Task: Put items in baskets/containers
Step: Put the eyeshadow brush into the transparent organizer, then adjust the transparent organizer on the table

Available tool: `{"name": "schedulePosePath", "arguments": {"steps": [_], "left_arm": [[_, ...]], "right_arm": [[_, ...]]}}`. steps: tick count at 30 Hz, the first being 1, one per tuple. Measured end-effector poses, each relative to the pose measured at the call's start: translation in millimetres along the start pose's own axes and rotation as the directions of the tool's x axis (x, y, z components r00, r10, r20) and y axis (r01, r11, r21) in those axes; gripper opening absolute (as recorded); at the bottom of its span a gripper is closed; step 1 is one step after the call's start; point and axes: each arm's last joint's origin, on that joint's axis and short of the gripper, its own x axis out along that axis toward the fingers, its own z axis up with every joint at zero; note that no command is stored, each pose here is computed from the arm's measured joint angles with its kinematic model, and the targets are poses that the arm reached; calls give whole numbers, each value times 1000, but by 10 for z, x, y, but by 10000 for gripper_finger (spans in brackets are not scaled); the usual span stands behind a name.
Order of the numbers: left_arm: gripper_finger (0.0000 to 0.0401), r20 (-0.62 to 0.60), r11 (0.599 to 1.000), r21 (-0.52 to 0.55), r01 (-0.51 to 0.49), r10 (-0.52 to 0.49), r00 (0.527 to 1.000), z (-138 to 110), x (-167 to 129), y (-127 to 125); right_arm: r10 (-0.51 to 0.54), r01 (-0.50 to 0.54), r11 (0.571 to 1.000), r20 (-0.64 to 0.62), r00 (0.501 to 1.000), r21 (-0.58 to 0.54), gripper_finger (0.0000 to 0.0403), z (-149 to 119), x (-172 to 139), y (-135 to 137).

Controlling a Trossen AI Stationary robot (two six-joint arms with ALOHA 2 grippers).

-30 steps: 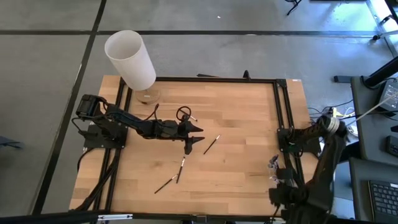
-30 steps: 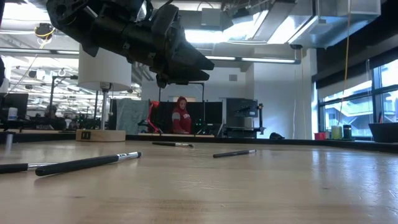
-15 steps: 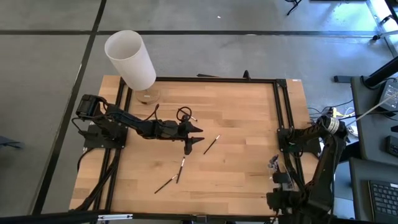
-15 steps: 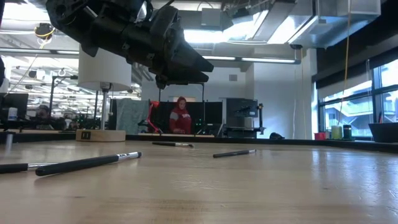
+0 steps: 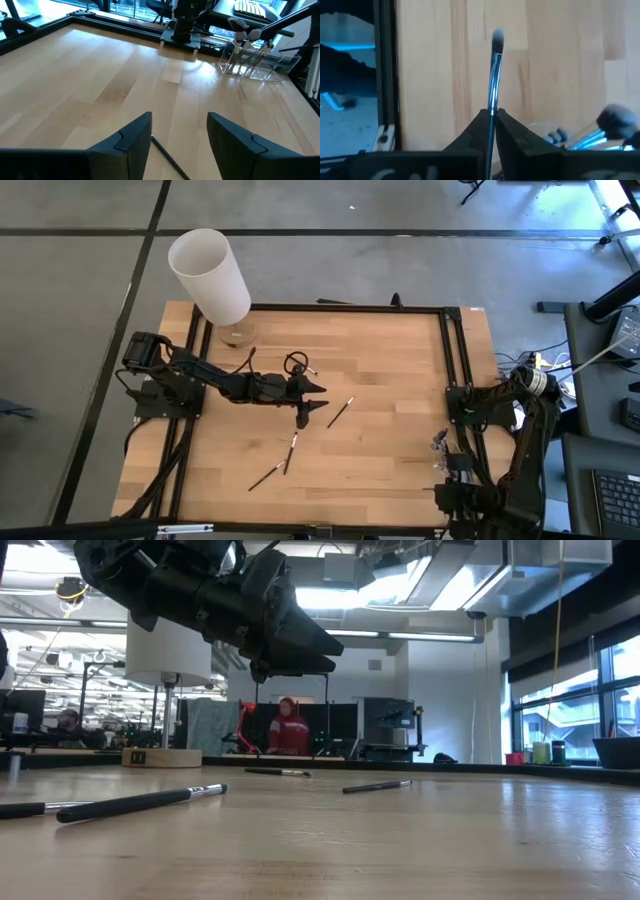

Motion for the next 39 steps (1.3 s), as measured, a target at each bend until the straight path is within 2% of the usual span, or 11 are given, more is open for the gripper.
{"name": "schedulePosePath", "arguments": {"steps": [10, 14, 24, 30, 35, 39], "left_arm": [[184, 0, 1000, -8, 0, 0, 1000, 0, 0, 0], [184, 0, 1000, -8, 0, 0, 1000, 0, 0, 0], [184, 0, 1000, -8, 0, 0, 1000, 0, 0, 0], [184, 0, 1000, -11, 0, 0, 1000, 0, 0, 0], [184, 13, 1000, -14, 4, -4, 1000, 13, 0, -4], [184, 21, 1000, -16, 6, -6, 1000, 21, 0, -6]], "right_arm": [[32, -30, 997, -31, 999, 73, 28, -166, -75, 53], [3, 5, 993, -64, 998, 121, 30, -210, -88, 22], [-44, 57, 990, -100, 994, 131, 84, -228, -91, -30], [-32, 55, 989, -168, 985, 134, 94, -240, -91, -31], [11, 49, 987, -360, 933, 156, 93, -199, -61, -44], [17, 31, 993, -394, 919, 115, 76, -128, 10, -39]]}}
